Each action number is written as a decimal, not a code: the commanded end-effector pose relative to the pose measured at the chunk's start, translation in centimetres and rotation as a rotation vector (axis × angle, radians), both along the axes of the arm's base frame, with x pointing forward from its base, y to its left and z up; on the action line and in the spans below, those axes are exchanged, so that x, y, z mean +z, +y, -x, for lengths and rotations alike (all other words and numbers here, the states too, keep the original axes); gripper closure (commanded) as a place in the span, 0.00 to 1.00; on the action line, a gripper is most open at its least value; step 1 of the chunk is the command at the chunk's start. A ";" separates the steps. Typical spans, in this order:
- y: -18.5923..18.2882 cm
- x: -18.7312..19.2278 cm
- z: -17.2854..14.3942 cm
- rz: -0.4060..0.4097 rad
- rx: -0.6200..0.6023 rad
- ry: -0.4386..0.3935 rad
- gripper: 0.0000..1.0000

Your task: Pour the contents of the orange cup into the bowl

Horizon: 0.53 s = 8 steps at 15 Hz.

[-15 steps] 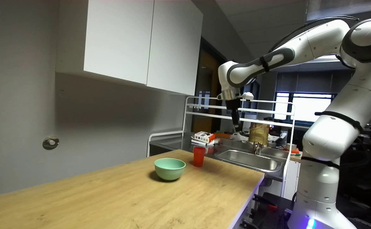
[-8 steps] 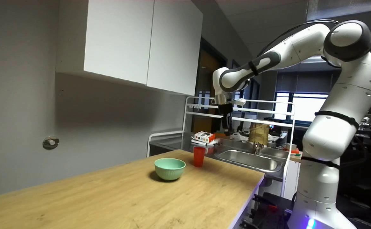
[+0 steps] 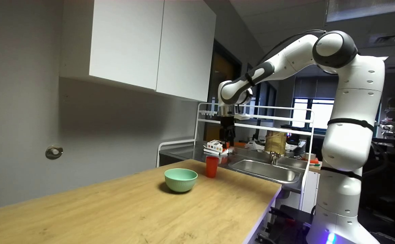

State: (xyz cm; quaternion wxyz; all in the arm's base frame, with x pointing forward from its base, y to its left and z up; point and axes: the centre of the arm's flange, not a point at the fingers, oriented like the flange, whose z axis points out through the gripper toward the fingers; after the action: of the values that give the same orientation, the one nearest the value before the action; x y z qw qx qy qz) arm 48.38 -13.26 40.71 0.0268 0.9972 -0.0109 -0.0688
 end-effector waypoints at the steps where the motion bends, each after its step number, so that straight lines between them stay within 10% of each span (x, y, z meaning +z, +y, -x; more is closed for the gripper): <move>1: -2.7 -1.2 -3.9 -0.052 -0.091 -0.011 0.00; 8: -7.1 -5.2 -7.4 -0.090 -0.207 0.002 0.00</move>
State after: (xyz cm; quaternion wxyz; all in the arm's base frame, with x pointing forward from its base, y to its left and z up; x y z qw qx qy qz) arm 53.27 -18.68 36.24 -0.0153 0.9934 -0.0867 -0.0734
